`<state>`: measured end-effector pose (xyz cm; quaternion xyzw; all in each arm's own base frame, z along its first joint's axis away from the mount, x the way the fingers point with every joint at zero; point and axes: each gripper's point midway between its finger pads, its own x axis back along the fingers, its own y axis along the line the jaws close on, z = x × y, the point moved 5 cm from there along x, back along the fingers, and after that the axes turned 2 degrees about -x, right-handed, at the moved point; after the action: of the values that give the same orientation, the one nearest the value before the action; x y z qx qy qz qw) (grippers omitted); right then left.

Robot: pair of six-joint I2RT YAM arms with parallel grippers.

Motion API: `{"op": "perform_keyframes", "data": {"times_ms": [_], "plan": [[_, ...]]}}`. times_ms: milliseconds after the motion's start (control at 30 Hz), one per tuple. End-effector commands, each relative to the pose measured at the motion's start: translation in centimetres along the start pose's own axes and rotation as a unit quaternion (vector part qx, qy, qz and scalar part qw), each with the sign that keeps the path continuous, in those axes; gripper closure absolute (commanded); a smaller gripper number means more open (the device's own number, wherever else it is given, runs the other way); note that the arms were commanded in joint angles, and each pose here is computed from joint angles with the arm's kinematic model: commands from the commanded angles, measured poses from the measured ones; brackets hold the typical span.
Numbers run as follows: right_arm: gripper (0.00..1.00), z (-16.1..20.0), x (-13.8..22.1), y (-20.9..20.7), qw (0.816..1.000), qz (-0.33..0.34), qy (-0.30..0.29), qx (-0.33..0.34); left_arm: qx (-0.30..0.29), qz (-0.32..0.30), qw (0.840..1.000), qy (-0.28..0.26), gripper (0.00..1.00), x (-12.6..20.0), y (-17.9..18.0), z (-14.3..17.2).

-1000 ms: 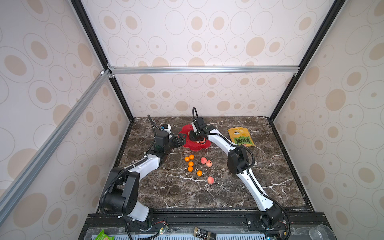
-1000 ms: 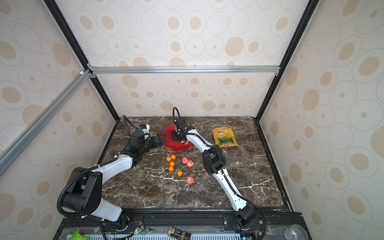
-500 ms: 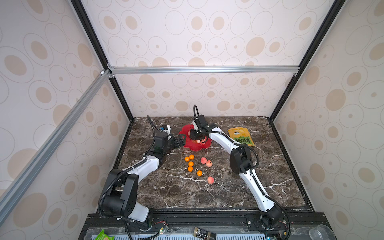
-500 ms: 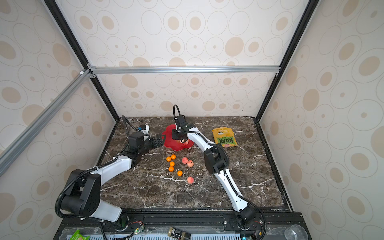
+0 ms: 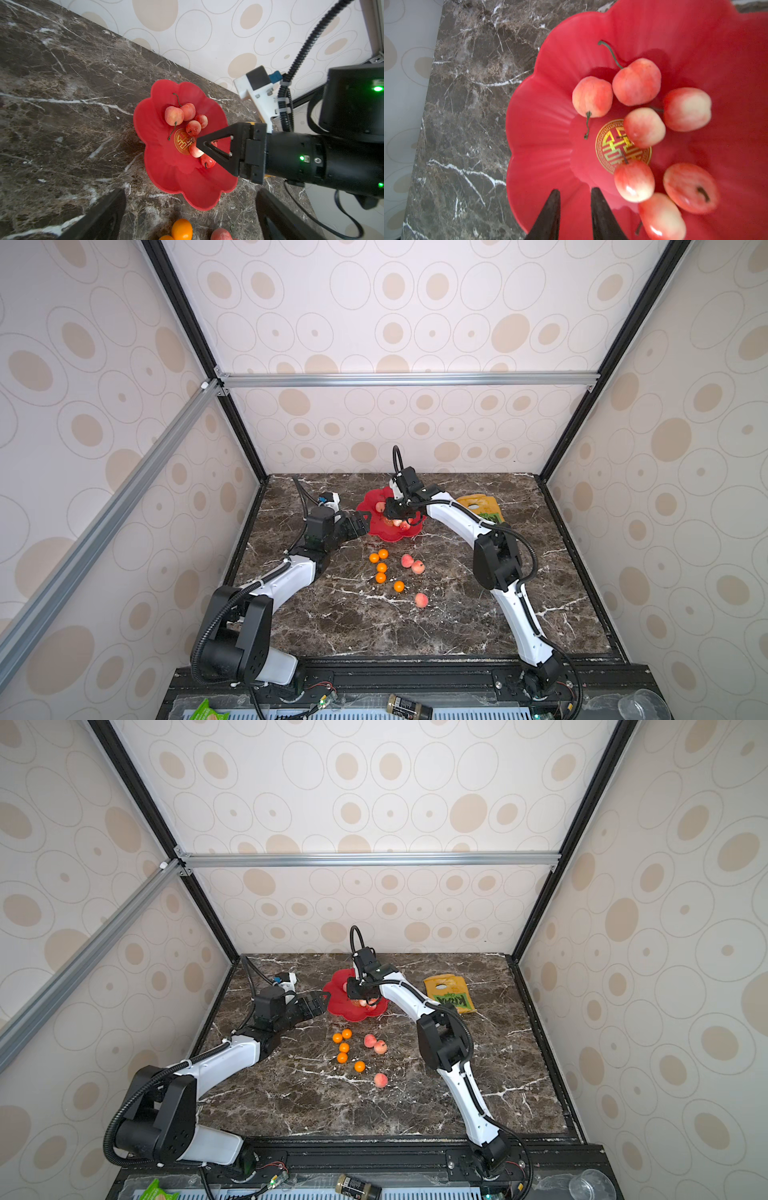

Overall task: Arrange fruit in a fruit bowl
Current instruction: Place the fruit in the fruit bowl, then pick up the fruit from the center of the table.

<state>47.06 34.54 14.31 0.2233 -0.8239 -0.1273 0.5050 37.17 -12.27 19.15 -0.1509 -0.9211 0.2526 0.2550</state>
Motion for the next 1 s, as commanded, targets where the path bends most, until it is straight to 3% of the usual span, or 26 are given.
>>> {"op": "perform_keyframes", "data": {"times_ms": [0,567,967], "plan": [[0.71,-0.8,3.8,1.3,0.999,-0.013,-0.037,0.019,-0.003,-0.004,1.0,-0.008,0.02,0.9,0.1,-0.2],[0.72,7.5,12.2,-2.6,0.998,0.04,-0.022,0.042,-0.043,0.033,0.998,0.021,0.02,3.5,-2.7,3.1],[0.71,11.9,13.8,-5.4,0.996,0.084,0.033,0.025,-0.095,0.083,0.989,0.081,0.02,3.6,-7.1,8.4]]}}
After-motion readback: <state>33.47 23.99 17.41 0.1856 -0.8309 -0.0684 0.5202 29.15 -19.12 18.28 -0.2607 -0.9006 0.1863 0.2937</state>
